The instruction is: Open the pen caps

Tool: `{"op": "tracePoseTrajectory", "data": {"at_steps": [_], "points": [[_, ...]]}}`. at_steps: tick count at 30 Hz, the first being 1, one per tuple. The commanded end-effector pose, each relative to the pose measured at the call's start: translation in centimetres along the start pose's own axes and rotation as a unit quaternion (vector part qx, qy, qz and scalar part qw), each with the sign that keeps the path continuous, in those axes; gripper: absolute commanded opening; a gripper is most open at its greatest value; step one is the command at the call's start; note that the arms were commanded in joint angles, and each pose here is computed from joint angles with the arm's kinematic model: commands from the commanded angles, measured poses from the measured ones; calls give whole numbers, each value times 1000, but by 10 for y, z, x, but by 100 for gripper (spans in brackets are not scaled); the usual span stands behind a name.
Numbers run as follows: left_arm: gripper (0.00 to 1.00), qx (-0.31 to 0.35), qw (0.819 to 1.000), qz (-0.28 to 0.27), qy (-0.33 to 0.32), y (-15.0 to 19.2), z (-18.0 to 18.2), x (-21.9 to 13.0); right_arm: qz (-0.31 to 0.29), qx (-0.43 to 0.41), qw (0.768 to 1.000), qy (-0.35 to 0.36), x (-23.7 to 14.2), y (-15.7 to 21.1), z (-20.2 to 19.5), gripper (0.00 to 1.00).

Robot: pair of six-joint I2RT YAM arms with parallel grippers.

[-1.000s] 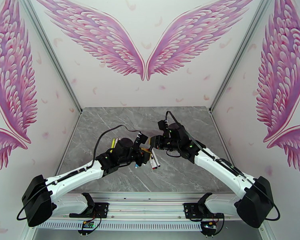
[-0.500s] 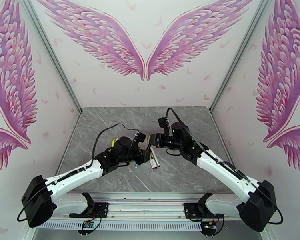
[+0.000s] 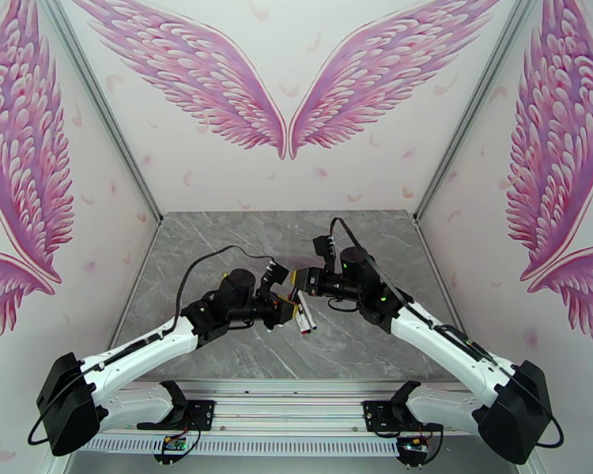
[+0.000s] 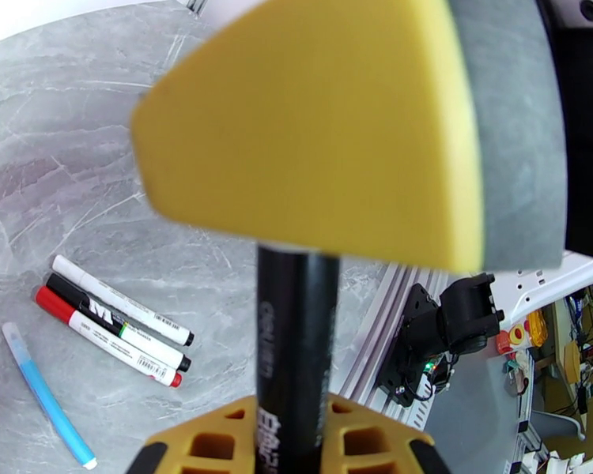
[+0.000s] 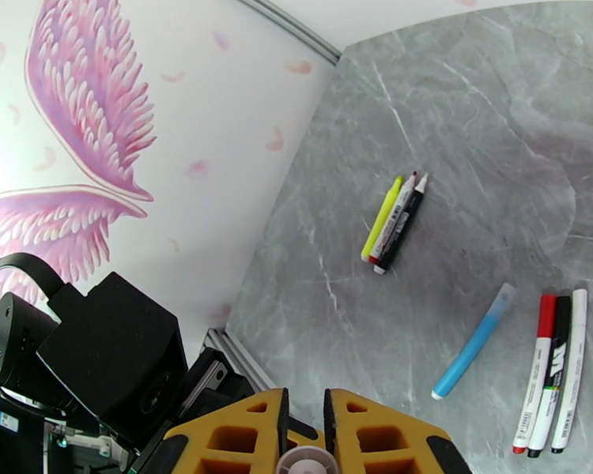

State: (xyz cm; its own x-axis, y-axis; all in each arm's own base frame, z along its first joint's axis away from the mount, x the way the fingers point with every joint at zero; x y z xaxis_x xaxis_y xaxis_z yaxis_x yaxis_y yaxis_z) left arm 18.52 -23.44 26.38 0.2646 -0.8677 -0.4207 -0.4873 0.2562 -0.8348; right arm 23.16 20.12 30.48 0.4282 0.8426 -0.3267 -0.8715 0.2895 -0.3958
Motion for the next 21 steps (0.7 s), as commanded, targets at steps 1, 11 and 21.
{"op": "tracePoseTrajectory", "data": {"at_steps": [1,11,21], "points": [[0,11,1000,-16,22,-4,-4,-13,-8,-50,999,-10,-7,-3,6,13],[0,30,998,5,-51,-4,-5,-10,-50,-37,998,32,-23,-17,14,13],[0,67,993,36,-95,4,-22,17,-91,-5,990,104,-26,-30,10,12]]}}
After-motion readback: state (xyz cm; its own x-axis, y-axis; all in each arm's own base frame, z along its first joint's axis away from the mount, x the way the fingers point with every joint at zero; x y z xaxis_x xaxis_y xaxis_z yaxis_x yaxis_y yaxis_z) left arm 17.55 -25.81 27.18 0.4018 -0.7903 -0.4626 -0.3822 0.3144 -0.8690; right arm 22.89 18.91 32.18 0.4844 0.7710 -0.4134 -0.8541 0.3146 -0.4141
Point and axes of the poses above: each hand's point on the last joint's axis, 136 mm out from that joint toward the fingers, its own x axis out along the fingers, its own z axis along the line the jaws close on, y = z × x, the point moved 10 cm from there along -x, back along the fingers, and after that the axes turned 13 degrees about x, right-handed, at the moved point
